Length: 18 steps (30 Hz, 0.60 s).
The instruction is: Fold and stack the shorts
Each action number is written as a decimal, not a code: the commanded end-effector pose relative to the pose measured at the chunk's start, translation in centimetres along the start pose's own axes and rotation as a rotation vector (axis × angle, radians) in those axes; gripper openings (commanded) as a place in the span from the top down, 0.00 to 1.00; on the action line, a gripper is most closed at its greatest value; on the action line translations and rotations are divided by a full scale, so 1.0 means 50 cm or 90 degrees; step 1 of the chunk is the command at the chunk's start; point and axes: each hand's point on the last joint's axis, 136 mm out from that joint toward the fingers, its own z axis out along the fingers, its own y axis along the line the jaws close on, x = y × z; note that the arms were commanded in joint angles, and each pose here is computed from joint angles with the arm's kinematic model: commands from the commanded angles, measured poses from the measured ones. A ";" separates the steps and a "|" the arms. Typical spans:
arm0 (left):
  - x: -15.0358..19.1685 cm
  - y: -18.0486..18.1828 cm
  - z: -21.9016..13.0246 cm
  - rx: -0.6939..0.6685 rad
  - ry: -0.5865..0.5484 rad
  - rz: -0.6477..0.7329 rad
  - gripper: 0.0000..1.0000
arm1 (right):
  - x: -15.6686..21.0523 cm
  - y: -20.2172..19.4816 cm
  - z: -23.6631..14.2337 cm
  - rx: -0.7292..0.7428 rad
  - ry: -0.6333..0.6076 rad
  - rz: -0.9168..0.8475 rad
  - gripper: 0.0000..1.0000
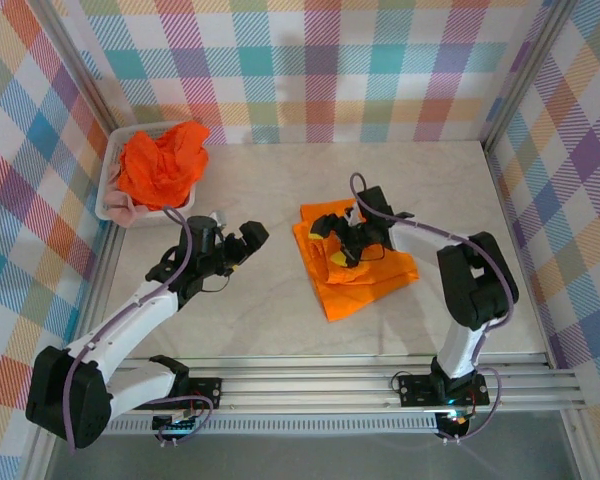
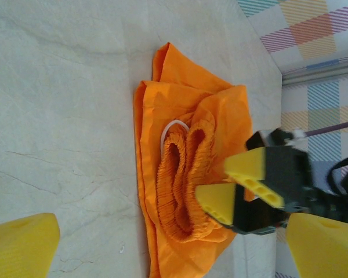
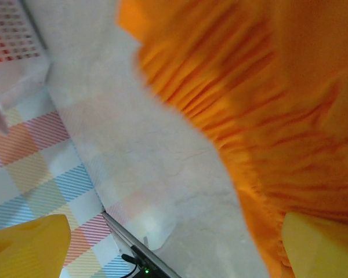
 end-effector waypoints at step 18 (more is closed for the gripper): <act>0.093 -0.141 0.242 -0.006 0.207 0.036 0.16 | 0.082 -0.067 -0.244 0.278 -0.139 -0.295 0.15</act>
